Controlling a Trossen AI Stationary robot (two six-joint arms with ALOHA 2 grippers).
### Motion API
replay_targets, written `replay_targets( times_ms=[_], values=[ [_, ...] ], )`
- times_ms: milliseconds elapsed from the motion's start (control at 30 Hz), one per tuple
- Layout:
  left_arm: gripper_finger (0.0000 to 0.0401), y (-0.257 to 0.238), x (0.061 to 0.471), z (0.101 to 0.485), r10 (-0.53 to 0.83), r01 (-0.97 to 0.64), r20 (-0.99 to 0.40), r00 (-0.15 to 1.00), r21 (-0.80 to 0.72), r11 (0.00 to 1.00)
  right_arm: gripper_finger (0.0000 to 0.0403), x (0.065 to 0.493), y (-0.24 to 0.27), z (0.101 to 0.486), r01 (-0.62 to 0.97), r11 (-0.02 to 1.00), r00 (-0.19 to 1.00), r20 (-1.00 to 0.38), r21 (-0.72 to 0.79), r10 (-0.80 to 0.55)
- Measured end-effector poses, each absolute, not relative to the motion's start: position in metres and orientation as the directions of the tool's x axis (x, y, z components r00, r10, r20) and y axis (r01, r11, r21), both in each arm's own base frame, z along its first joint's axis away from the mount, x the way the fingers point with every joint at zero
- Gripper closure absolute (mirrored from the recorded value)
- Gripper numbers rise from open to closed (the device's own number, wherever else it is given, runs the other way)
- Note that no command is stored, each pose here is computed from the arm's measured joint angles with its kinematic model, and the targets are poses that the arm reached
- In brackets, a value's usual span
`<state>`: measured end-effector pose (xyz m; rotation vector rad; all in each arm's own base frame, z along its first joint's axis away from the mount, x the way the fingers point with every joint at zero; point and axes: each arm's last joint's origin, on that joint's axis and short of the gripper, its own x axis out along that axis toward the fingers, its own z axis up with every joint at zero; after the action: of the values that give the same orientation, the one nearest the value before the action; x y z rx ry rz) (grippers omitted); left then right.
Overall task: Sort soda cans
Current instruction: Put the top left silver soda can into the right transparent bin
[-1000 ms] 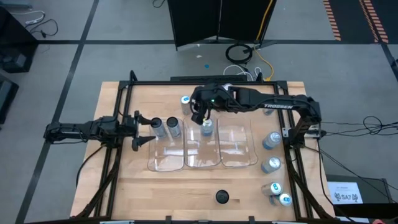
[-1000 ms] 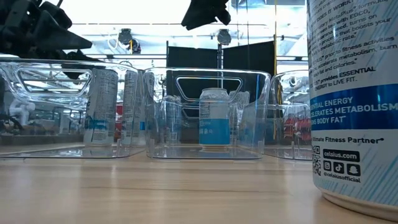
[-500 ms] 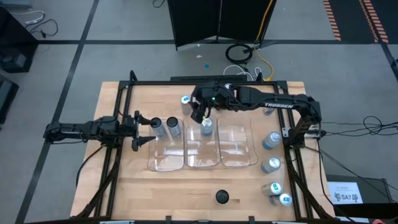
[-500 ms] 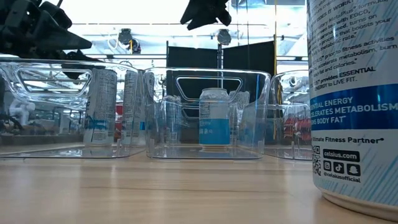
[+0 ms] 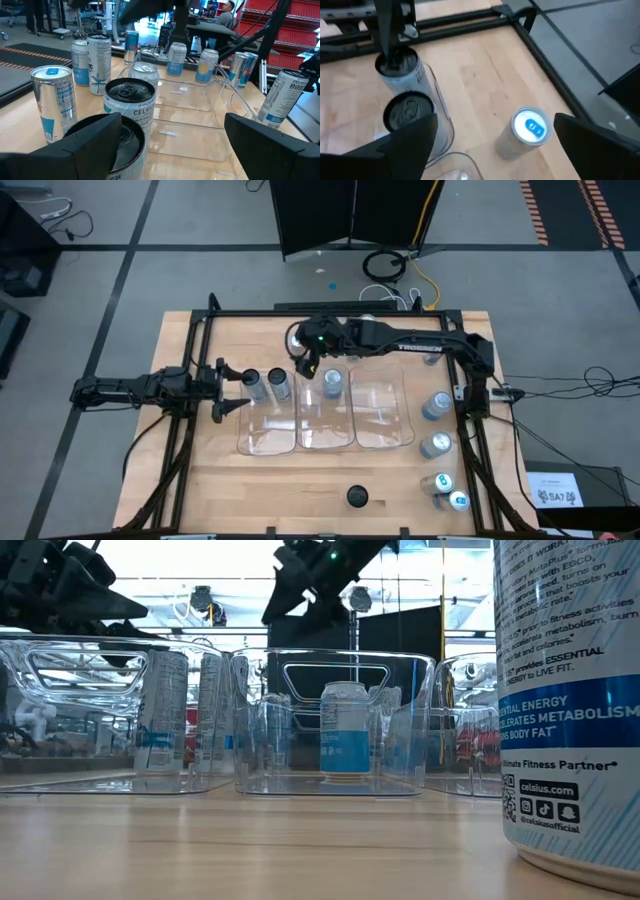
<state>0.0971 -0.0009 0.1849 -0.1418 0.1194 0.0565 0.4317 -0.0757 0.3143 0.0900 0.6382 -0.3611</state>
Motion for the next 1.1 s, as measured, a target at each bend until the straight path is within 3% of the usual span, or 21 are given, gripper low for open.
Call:
replay_targets(
  times_ms=[233, 400, 600, 833, 1100],
  values=[
    [0.0038, -0.001, 0.097, 0.185, 0.049, -0.066, -0.122, 0.991, -0.138, 0.988, 0.0021, 0.443, -0.074, 0.302, 0.376, 0.927, 0.752, -0.587, 0.006, -0.301],
    [0.0038, -0.001, 0.097, 0.185, 0.049, -0.066, -0.121, 0.991, -0.138, 0.988, 0.0021, 0.444, -0.088, 0.310, 0.518, 0.855, 0.749, -0.498, 0.030, -0.437],
    [0.0038, -0.001, 0.097, 0.185, 0.049, -0.066, -0.122, 0.991, -0.138, 0.988, 0.0022, 0.442, -0.133, 0.324, 0.524, 0.818, 0.808, -0.443, 0.238, -0.389],
    [0.0038, -0.001, 0.097, 0.185, 0.049, -0.066, -0.122, 0.991, -0.138, 0.988, 0.0022, 0.442, -0.167, 0.334, 0.600, 0.762, 0.710, -0.601, 0.243, -0.367],
    [0.0038, -0.001, 0.097, 0.185, 0.049, -0.066, -0.121, 0.991, -0.139, 0.988, 0.0022, 0.466, -0.169, 0.312, 0.561, 0.794, 0.634, -0.739, 0.236, -0.228]
  ],
)
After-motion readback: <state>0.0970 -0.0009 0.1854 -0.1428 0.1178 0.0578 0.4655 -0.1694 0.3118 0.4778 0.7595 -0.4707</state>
